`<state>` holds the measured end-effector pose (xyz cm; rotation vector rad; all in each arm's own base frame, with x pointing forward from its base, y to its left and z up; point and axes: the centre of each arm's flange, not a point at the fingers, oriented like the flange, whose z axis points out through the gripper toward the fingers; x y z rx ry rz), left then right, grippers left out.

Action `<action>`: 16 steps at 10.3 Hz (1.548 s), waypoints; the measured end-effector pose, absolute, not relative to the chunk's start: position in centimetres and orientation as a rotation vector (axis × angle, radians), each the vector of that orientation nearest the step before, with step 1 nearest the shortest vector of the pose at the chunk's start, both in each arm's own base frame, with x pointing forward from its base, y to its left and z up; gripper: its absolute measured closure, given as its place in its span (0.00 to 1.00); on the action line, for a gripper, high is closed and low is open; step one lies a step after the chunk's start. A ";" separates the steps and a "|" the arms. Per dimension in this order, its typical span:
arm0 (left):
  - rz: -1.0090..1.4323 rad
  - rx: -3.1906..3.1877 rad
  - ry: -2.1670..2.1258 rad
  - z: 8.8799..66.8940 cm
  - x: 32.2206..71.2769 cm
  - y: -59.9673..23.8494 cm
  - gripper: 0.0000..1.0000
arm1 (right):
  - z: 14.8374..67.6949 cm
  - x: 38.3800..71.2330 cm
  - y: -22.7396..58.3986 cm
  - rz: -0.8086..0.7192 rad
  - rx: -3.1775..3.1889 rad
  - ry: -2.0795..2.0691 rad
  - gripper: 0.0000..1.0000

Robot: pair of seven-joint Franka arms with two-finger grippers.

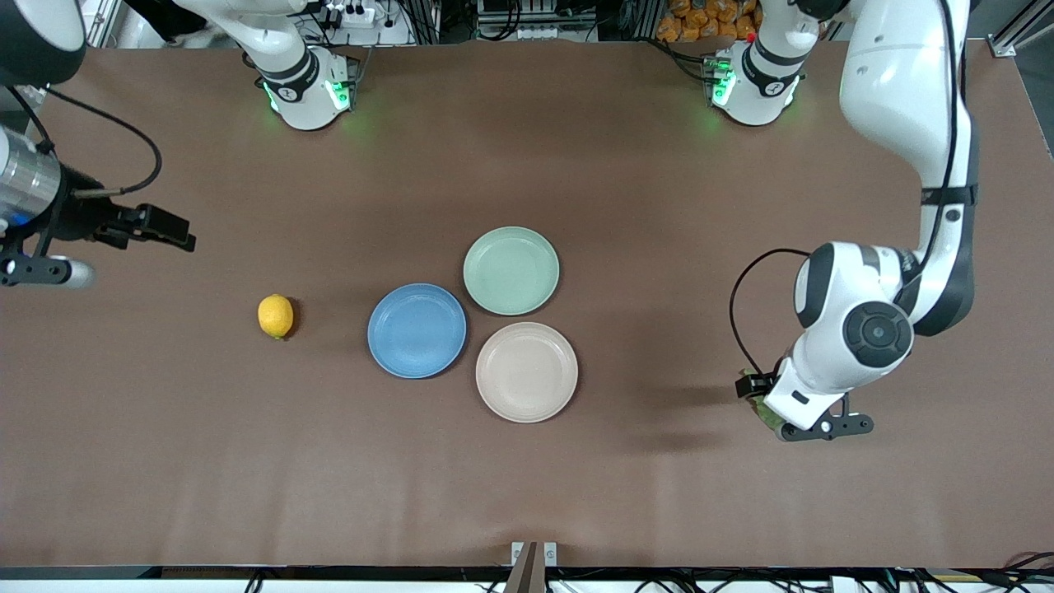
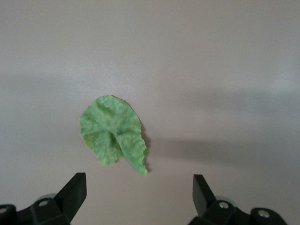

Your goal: Pick lemon and lettuce from blue and beige plates

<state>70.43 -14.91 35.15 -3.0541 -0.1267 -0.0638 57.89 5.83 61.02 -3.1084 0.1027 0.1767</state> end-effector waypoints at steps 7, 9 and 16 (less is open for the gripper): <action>-0.162 -3.101 -0.042 60.2 61.5 -12.0 0.00 | 60.6 57.0 5.6 0.203 -3.132 0.142 0.00; -0.138 -3.101 -0.066 61.9 60.1 -10.7 0.00 | 60.6 57.0 5.6 0.202 -3.133 0.145 0.00; -0.101 -3.110 -0.099 65.0 57.1 -8.3 0.00 | 60.9 57.2 5.5 0.168 -3.133 0.084 0.00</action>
